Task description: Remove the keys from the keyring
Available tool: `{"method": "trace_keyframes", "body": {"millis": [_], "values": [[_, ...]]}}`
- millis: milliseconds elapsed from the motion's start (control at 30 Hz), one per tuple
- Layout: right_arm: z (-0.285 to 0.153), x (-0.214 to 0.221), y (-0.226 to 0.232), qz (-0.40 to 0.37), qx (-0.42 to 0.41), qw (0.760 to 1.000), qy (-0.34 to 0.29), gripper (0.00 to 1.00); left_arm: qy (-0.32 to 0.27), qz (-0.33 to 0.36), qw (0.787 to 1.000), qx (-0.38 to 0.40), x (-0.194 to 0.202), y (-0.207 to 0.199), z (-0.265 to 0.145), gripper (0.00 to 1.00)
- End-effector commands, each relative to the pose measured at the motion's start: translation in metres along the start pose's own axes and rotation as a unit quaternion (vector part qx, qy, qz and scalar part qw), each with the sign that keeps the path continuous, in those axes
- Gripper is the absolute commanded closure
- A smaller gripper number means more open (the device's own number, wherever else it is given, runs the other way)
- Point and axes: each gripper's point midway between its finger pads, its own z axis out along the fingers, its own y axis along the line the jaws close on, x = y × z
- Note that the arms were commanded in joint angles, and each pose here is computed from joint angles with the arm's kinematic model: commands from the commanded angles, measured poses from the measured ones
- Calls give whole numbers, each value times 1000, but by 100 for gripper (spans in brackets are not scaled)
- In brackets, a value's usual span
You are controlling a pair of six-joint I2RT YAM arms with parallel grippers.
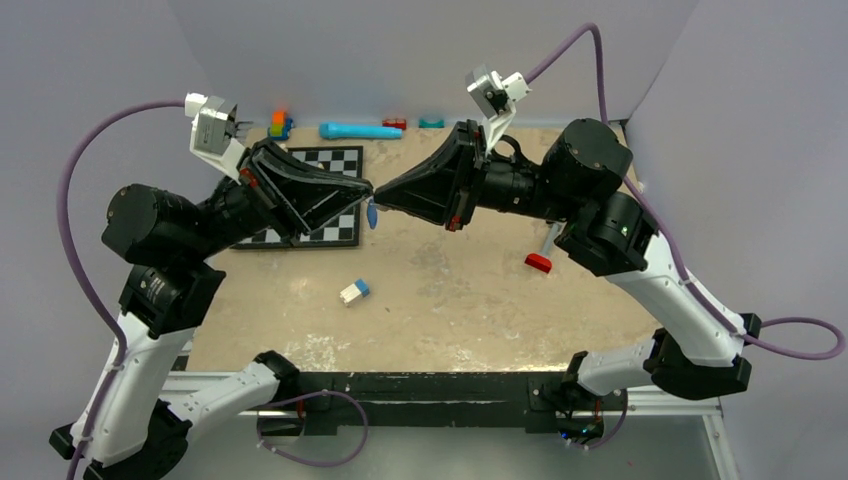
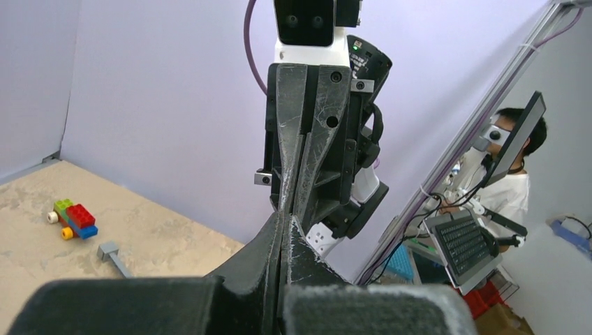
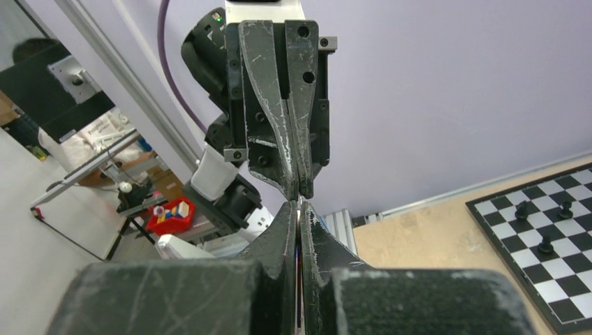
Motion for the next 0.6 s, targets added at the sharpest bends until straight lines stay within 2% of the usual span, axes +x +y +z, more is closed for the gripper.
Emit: {"method": "trace_keyframes", "body": {"millis": [0,300,433,567], "values": [[-4,-37,22,-11,-28,997,-72,100,-33,-14,999,3,-10,1,4,100],[-1,-43,29,-4,-51,995,-85,100,-79,-23,997,5,-19,2,1,100],[1,-45,30,-3,-56,994,-93,100,-123,-28,992,-21,-27,8,-9,100],[2,-47,31,-2,-60,994,-95,100,-128,-30,991,-23,-28,8,-11,100]]}}
